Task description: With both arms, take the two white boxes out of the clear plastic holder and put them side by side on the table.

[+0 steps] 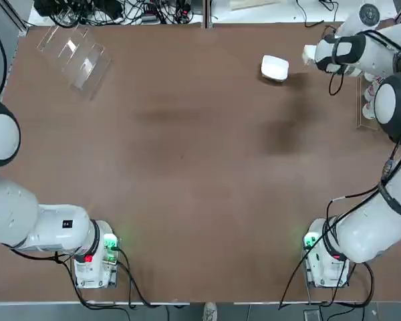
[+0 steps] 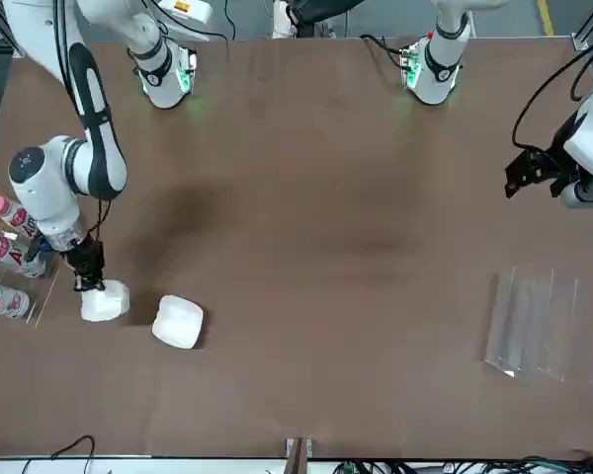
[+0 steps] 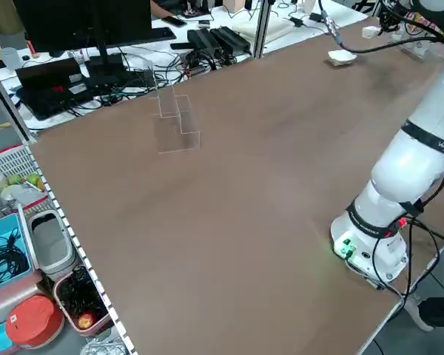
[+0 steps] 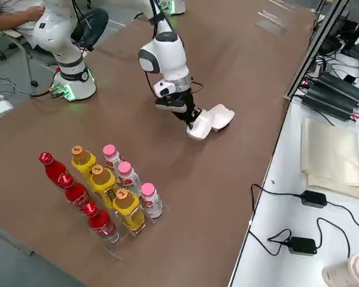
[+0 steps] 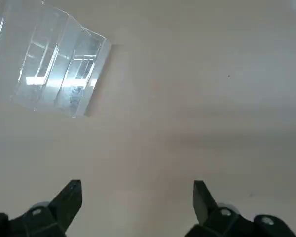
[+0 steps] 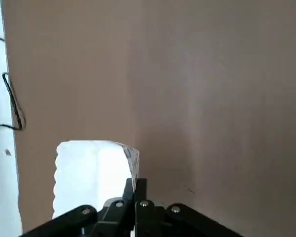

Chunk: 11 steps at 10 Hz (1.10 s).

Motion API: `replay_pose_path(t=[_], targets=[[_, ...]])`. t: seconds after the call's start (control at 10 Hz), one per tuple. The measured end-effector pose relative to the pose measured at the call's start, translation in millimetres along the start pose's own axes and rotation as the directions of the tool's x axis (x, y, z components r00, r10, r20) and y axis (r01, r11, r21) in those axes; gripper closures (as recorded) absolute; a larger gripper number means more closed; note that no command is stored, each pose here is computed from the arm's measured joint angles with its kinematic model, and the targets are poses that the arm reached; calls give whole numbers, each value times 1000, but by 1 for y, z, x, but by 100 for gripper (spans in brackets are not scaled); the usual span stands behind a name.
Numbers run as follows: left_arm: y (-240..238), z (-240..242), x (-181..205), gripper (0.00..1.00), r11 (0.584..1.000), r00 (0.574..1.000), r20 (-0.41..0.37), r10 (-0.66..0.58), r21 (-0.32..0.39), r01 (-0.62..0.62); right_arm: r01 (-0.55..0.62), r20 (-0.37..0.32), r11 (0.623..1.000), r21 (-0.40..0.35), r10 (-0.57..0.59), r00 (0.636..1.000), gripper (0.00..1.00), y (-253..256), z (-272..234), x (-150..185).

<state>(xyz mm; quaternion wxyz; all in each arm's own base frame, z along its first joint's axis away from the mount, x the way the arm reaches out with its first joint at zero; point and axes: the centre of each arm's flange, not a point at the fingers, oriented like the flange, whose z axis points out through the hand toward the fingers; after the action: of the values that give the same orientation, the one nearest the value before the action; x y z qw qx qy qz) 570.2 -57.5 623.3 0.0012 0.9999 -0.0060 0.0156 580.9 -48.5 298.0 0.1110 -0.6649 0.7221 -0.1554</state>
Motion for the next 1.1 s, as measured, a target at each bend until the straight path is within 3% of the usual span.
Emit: replay_pose_path(t=[0.2, 0.5, 1.1], targets=[[0, 0, 0, 0, 1000, 1000, 0, 0, 0, 0, -78, -21, 996, 30, 79, 997, 98, 19, 16, -2], [0, 0, 0, 0, 1000, 1000, 0, 0, 0, 0, -136, -46, 991, 17, 137, 990, 98, 39, 46, -16], [0, 0, 0, 0, 1000, 1000, 0, 0, 0, 0, -138, -54, 990, 37, 140, 989, 98, 60, 75, -46]])
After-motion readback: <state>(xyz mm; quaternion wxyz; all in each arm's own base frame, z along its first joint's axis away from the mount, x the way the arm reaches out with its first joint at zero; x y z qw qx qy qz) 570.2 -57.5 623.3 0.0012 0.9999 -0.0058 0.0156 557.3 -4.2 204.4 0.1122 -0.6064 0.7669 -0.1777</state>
